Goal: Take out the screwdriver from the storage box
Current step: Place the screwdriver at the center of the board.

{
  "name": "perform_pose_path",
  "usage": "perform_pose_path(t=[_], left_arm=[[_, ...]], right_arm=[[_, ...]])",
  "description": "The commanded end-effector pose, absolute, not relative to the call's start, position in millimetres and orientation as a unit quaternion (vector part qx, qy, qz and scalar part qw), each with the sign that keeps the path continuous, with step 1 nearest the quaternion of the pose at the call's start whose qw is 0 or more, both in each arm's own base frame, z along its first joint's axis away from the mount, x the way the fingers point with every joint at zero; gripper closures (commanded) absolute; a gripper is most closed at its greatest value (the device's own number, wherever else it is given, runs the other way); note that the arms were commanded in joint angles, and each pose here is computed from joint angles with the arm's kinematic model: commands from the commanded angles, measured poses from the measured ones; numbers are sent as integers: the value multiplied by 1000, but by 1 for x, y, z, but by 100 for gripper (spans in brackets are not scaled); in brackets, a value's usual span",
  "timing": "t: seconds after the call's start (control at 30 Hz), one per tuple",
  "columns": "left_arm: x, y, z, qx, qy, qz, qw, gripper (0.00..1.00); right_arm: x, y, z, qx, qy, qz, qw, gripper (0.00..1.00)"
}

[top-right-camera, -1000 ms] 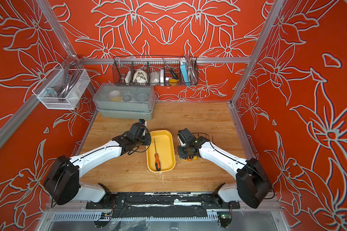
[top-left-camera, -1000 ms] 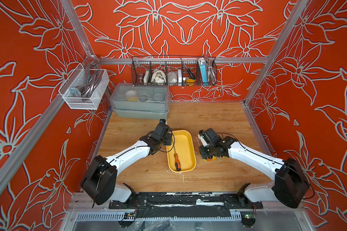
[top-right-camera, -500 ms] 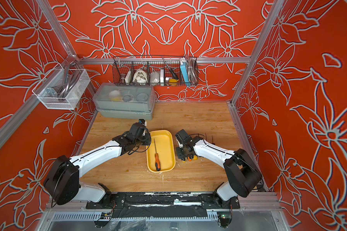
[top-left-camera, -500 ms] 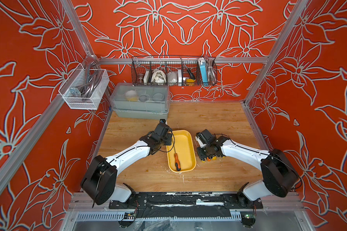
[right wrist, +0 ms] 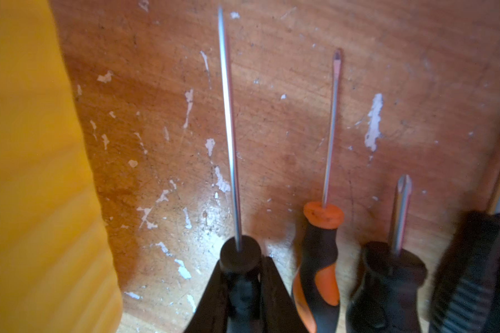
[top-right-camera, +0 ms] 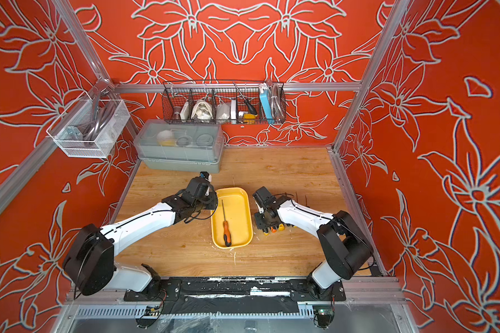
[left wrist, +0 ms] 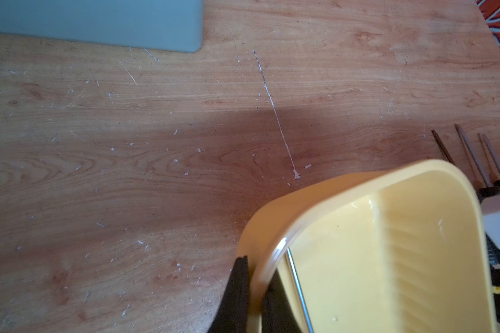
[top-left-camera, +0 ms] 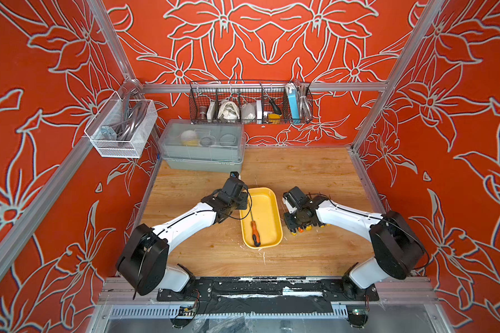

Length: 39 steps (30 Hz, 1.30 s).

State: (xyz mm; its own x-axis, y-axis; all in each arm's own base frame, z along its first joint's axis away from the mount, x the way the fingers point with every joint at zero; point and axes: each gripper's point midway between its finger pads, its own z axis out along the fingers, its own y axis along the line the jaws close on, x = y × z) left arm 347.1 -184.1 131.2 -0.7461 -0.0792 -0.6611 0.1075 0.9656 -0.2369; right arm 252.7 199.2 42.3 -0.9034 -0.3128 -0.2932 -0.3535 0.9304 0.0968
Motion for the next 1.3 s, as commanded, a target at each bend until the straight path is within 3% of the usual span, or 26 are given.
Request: perform_pose_path(t=[0.0,0.33,0.83,1.07,1.27], left_arm=[[354,-192,147,6,917,-149,371,100],[353,-192,147,5,916,-150,371,100],[353,-192,146,5,916,-151,371,100],[353,-192,145,5,916,-151,371,100],[353,-192,145,5,917,-151,370,100]], right_arm=[[254,196,38,-172,974,69,133,100],[256,193,31,-167,976,68,125,98],[258,195,25,-165,977,72,116,83],[257,195,24,-165,977,72,113,70],[257,195,24,-165,977,72,113,67]])
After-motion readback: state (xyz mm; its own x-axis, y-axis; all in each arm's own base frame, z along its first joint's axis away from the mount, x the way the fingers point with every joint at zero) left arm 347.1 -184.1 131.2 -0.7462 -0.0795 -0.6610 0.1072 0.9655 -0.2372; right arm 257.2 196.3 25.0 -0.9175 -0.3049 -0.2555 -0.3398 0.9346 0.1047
